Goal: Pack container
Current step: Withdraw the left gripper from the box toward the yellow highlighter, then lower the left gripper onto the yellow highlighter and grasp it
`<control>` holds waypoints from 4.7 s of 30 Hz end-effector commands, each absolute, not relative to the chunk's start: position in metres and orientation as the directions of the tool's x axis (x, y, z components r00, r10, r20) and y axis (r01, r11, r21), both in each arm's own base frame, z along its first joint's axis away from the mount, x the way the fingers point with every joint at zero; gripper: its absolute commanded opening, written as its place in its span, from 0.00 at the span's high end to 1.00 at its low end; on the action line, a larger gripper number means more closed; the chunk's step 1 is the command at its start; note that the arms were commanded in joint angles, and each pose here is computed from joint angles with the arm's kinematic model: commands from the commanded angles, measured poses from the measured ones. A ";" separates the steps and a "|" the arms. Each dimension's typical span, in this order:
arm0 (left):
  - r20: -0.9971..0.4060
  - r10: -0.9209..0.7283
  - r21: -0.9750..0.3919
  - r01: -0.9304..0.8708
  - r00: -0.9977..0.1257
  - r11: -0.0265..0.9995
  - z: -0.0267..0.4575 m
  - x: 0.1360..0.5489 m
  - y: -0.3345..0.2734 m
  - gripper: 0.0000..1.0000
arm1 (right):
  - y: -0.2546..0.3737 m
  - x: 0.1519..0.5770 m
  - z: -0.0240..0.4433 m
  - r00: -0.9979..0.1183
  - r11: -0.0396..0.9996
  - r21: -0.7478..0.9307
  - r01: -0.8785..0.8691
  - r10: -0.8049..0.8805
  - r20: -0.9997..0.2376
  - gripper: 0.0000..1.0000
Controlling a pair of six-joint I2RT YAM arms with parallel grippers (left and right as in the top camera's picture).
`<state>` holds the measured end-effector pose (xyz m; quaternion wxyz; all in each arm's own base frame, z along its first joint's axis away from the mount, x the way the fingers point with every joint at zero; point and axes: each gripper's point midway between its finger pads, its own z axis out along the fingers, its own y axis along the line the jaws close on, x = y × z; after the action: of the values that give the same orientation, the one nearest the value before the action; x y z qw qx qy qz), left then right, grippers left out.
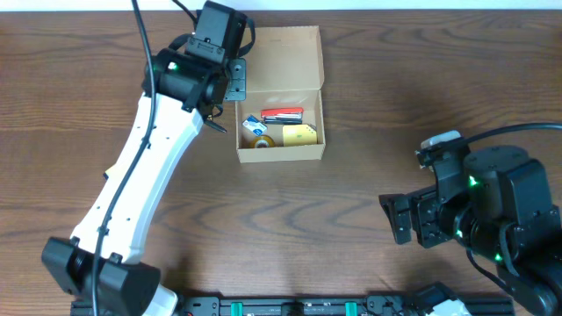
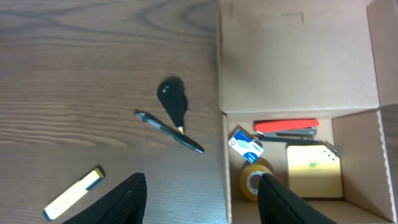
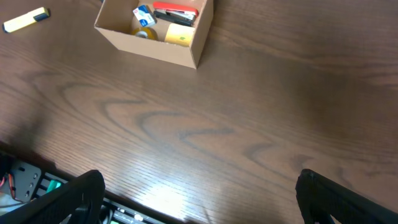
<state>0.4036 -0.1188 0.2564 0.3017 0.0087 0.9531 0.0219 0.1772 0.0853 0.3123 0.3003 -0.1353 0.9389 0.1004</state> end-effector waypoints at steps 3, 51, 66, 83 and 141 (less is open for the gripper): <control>-0.610 0.027 0.092 -0.037 -0.792 0.995 0.271 0.411 -0.093 0.41 | 0.082 0.178 0.316 -0.774 0.946 0.095 -0.311 -0.194 -0.603 0.01; -0.556 -0.763 -0.263 -0.801 -0.329 0.537 0.227 0.452 0.028 0.41 | 0.082 0.178 0.316 -0.774 0.946 0.095 -0.311 -0.194 -0.603 0.01; -0.428 -0.890 -0.090 -0.972 -0.157 0.215 0.135 0.425 0.049 0.40 | 0.082 0.178 0.316 -0.774 0.946 0.095 -0.311 -0.194 -0.603 0.01; -0.339 -0.937 0.123 -0.991 -0.085 0.046 0.127 0.359 0.099 0.35 | 0.082 0.178 0.316 -0.774 0.946 0.095 -0.310 -0.194 -0.603 0.01; -0.159 -0.949 -0.041 -0.963 0.271 -0.268 0.009 0.357 0.100 0.23 | 0.082 0.178 0.316 -0.774 0.946 0.095 -0.311 -0.194 -0.603 0.01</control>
<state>0.3631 0.0930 0.0100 0.0605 -0.7891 0.6101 0.0380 0.1772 0.0853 0.3123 0.3003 -0.1353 0.9389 0.1004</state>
